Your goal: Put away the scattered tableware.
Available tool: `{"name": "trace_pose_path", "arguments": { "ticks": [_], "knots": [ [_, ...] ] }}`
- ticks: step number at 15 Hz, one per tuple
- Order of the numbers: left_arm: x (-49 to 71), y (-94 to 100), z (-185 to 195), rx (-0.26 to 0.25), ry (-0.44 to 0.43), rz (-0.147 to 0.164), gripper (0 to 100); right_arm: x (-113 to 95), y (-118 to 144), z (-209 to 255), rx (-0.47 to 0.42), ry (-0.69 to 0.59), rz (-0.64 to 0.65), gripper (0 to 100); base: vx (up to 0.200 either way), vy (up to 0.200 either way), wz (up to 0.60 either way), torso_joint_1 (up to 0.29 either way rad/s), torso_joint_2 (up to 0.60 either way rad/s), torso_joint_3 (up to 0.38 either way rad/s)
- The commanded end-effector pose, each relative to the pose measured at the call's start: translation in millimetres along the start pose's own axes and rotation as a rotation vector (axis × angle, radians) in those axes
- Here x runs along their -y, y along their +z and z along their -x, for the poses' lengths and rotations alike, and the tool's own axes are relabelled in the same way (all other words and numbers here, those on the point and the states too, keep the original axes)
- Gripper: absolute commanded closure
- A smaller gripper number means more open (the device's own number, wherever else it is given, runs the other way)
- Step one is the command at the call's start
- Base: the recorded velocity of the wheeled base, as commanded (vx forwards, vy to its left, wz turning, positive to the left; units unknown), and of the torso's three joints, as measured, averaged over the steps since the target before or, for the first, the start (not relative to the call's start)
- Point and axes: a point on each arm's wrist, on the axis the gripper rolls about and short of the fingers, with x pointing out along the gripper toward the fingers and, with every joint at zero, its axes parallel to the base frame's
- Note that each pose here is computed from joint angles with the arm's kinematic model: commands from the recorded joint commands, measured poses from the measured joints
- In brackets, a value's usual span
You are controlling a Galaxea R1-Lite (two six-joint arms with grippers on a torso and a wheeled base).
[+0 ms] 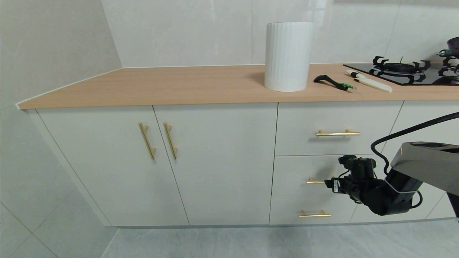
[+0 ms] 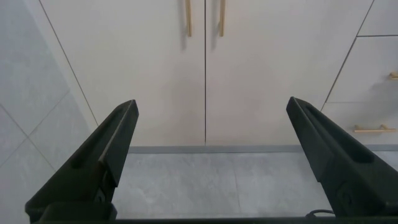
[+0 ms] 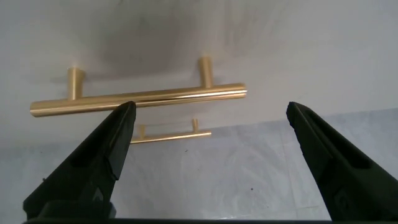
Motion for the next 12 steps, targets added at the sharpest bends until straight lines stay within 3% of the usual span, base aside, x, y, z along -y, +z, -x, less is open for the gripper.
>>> {"name": "trace_pose_path", "arguments": {
  "ticks": [1, 7, 12],
  "knots": [
    [0.0, 0.0, 0, -0.001, 0.000, 0.000, 0, -5, -3, -4, -0.001, 0.005, 0.003, 0, 0.000, 0.000, 0.00, 0.000, 0.00, 0.000],
    [0.0, 0.0, 0, -0.001, 0.000, 0.000, 0, -9, -1, -20, 0.035, -0.069, -0.008, 0, 0.000, 0.000, 0.00, 0.000, 0.00, 0.000],
    [0.0, 0.0, 0, -0.001, 0.000, 0.000, 0, -9, -12, -24, 0.001, -0.071, 0.007, 0, 0.000, 0.000, 0.00, 0.000, 0.00, 0.000]
  ]
}}
